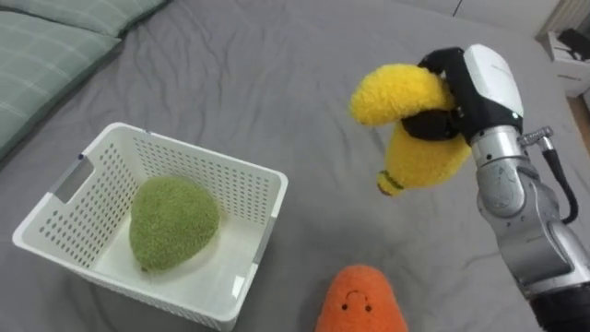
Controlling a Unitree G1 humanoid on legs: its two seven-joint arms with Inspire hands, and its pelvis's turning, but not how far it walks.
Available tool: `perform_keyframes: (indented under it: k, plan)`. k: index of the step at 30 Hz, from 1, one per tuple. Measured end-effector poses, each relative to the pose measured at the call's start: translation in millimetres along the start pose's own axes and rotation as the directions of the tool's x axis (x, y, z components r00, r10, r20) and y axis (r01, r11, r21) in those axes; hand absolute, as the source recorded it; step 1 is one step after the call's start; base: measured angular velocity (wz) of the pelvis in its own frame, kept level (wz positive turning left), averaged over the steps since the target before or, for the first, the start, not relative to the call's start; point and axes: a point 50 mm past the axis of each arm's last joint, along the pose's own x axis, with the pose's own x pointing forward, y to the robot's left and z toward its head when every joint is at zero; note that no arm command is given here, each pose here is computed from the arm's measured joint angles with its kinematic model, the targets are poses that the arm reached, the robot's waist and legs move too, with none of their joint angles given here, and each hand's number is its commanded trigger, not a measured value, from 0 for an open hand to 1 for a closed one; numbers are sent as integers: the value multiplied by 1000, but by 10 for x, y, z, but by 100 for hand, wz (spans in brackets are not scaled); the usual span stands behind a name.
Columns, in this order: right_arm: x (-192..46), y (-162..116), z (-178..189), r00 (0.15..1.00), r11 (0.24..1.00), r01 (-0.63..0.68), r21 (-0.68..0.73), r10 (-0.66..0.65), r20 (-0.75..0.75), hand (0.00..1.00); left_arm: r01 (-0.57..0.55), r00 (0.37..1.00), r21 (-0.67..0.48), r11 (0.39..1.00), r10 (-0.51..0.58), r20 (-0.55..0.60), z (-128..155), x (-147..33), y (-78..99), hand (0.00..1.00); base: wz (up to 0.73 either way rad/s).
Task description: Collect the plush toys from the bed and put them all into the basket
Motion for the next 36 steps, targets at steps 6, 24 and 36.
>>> perform_keyframes:
  k: [6,24,36]
  plan:
    - [2,89,164,996,994,-81,74,78,34,100,-6,1000,31,1000,6,19,28,0,6,0,-1]
    - [-109,586,761,917,926,-366,95,342,204,100,8,996,66,998,-14,91,244,-24,-148,0,3]
    - [-157,731,1028,867,889,-448,90,408,287,19,12,995,97,995,-21,95,259,-26,-163,0,3]
